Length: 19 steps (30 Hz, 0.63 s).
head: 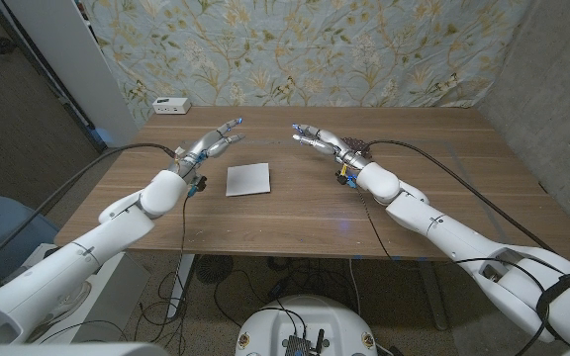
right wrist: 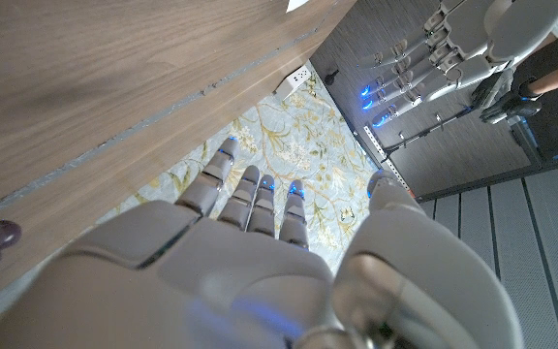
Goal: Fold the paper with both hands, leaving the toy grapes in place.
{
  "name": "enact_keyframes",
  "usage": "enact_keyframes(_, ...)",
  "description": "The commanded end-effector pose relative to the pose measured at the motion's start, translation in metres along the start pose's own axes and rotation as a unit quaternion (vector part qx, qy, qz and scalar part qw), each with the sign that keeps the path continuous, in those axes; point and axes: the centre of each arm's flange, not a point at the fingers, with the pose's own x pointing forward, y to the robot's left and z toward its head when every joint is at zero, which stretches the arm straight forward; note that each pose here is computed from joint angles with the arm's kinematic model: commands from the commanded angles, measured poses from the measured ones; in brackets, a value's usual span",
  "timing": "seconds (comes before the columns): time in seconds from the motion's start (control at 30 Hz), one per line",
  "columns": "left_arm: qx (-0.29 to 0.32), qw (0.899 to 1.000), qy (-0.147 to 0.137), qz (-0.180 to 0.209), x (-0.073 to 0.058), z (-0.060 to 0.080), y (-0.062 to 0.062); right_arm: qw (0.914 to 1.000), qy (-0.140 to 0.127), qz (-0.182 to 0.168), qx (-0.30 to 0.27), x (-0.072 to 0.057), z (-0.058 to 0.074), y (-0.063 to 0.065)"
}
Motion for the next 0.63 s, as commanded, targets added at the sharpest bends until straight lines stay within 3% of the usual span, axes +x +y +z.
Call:
enact_keyframes(0.03, -0.082, 0.996, -0.017, 0.032, 0.001, -0.01, 0.004, 0.9978, 0.001, -0.042, 0.052, -0.008, -0.006, -0.007)
enact_keyframes(0.33, -0.146, 0.988, -0.029, 0.045, 0.003, -0.031, 0.006, 0.9893, -0.006, -0.109, 0.096, -0.017, -0.008, -0.02)
enact_keyframes(0.5, -0.163, 0.985, -0.024, 0.055, 0.002, -0.04, 0.01, 0.9819, -0.001, -0.174, 0.075, -0.032, -0.007, -0.038)
enact_keyframes(0.63, -0.18, 0.982, -0.02, 0.055, 0.005, -0.044, 0.012, 0.9752, -0.011, -0.214, 0.057, -0.047, 0.001, -0.044)
